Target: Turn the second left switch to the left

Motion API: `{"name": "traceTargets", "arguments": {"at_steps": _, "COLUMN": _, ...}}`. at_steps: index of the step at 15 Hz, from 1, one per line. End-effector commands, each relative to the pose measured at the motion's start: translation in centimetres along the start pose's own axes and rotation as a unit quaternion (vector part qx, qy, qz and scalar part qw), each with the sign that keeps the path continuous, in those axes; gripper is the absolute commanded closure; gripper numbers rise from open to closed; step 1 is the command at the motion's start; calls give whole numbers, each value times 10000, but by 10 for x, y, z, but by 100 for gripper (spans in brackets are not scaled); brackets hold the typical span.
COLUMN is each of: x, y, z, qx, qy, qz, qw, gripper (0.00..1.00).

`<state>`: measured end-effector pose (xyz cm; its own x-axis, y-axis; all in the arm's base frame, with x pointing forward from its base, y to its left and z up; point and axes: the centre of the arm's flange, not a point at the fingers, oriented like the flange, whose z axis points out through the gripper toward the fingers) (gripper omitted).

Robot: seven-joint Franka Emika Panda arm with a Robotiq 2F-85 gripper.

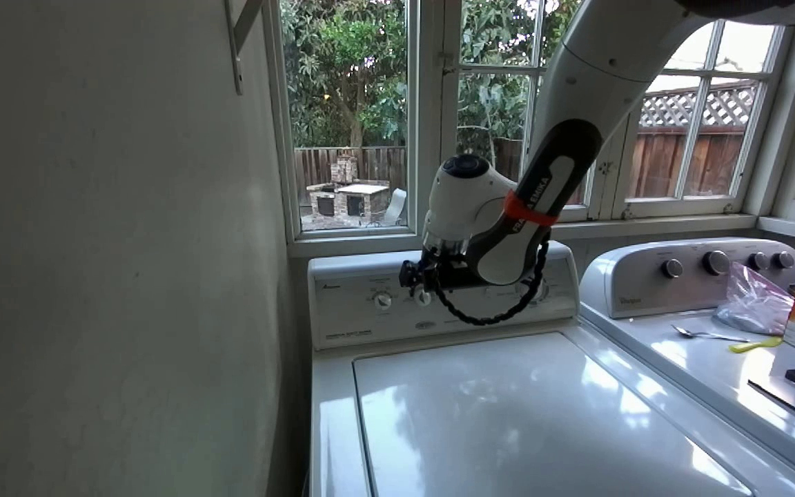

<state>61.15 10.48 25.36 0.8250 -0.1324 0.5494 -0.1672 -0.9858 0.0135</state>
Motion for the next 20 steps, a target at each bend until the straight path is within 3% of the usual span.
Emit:
{"name": "traceTargets", "arguments": {"at_steps": 1, "x": -3, "y": -3, "z": 14, "qx": 75, "qy": 191, "qz": -38, "qw": 9998, "gripper": 7}}
{"name": "traceTargets", "arguments": {"at_steps": 4, "x": -2, "y": -4, "z": 18, "qx": 58, "qy": 233, "qz": -59, "qw": 9997, "gripper": 10}}
{"name": "traceTargets", "arguments": {"at_steps": 9, "x": -4, "y": -8, "z": 20, "qx": -45, "qy": 197, "qz": -71, "qw": 9998, "gripper": 49}}
{"name": "traceTargets", "arguments": {"at_steps": 12, "x": -5, "y": -8, "z": 16, "qx": -131, "qy": 151, "qz": -76, "qw": 9998, "gripper": 56}}
{"name": "traceTargets", "arguments": {"at_steps": 13, "x": -4, "y": -7, "z": 16, "qx": -133, "qy": 185, "qz": -78, "qw": 9997, "gripper": 52}}
{"name": "traceTargets", "arguments": {"at_steps": 20, "x": -3, "y": -7, "z": 19, "qx": -147, "qy": 135, "qz": 61, "qw": 9998, "gripper": 56}}
